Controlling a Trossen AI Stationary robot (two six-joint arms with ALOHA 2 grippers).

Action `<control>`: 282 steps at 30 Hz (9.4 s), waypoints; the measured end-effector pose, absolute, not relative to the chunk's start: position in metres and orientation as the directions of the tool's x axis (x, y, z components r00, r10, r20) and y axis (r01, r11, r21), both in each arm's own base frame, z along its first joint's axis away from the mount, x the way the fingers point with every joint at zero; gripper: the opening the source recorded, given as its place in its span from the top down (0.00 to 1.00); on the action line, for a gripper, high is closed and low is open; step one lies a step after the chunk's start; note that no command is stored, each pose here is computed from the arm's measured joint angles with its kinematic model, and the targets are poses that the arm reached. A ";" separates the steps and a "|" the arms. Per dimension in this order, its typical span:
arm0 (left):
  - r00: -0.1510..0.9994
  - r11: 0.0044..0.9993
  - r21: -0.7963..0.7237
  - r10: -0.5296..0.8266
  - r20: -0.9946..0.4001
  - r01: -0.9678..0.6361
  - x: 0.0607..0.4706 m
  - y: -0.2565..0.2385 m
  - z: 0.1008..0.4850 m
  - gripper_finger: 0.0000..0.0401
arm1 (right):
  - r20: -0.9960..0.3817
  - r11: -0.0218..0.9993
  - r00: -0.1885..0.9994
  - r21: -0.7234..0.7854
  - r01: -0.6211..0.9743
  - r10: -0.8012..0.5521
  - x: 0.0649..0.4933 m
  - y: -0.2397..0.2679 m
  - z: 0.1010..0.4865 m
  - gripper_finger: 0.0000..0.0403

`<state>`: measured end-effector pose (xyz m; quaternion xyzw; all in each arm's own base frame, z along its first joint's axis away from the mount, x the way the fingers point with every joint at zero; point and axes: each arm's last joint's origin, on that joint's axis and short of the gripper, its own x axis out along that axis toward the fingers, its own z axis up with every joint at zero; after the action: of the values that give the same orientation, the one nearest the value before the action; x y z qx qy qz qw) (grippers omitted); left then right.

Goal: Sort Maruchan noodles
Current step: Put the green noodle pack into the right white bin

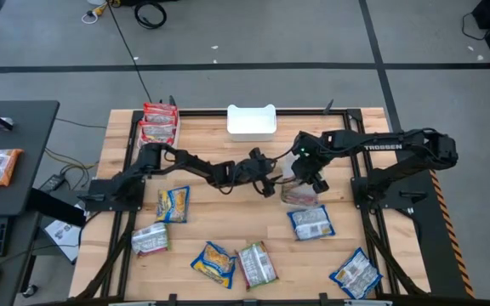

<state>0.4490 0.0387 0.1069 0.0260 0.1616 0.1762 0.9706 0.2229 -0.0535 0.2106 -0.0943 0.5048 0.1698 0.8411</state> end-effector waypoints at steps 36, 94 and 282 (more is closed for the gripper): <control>0.900 0.997 -0.032 0.055 -0.433 -0.076 0.421 -0.133 0.120 0.29 | -0.842 0.951 0.486 -0.097 0.292 -0.235 0.236 -0.060 0.217 0.63; 0.482 0.977 0.185 0.114 -0.869 0.102 0.378 -0.151 0.171 0.29 | -0.602 0.969 0.798 -0.216 -0.123 -0.033 0.237 0.081 0.287 0.33; 0.842 0.993 0.120 0.064 -0.535 0.001 0.300 -0.111 0.262 0.53 | -0.829 0.765 0.275 -0.253 0.592 -0.487 0.173 -0.107 0.237 0.94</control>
<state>0.3004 -0.1114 0.2617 0.0577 0.2802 0.0163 0.9581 0.1725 -0.1066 0.2374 0.0527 0.4976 -0.3388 0.7968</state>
